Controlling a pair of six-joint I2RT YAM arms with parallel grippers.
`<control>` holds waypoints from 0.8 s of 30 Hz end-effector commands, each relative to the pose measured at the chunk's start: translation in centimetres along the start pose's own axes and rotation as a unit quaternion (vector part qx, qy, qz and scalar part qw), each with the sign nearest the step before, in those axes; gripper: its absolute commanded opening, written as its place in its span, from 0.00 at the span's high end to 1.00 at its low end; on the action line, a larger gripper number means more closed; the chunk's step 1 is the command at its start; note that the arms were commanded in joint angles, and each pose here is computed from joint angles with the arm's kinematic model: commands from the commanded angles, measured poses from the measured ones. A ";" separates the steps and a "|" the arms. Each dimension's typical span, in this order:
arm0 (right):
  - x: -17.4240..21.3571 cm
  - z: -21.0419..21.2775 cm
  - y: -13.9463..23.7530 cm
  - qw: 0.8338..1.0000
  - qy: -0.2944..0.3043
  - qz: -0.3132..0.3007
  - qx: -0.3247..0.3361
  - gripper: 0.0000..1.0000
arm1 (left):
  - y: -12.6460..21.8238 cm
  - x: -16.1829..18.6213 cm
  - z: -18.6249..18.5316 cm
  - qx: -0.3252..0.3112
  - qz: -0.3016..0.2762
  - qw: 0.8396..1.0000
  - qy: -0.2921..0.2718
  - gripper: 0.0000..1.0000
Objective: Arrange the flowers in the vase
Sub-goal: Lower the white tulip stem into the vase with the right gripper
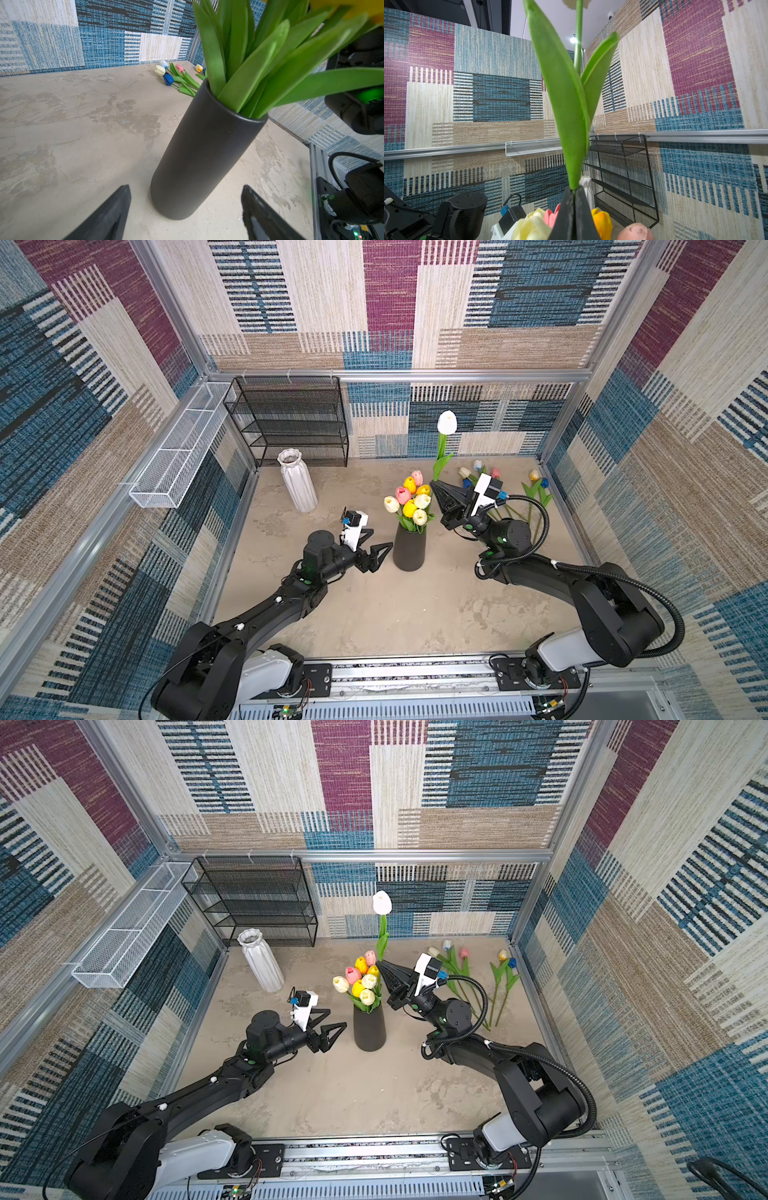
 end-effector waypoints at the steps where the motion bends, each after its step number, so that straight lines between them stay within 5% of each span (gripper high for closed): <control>1: -3.8 2.3 0.6 0.993 0.046 -0.093 -0.052 1.00 | 0.0 -1.1 -0.4 0.011 -0.025 1.000 -0.013 0.14; 11: -1.5 1.2 1.2 0.996 0.060 -0.069 -0.022 1.00 | -0.1 -0.6 -0.2 0.009 -0.020 1.000 -0.010 0.14; 24: -4.8 2.0 -0.5 0.992 0.077 -0.094 -0.044 1.00 | -0.3 -0.8 -0.3 0.013 -0.021 1.000 -0.012 0.14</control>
Point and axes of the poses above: each gripper's point midway between its finger pads, its own y axis back along the fingers, its own z axis along the line the jaws close on, x = y × z, the point moved 3 cm from there along y, back along the fingers
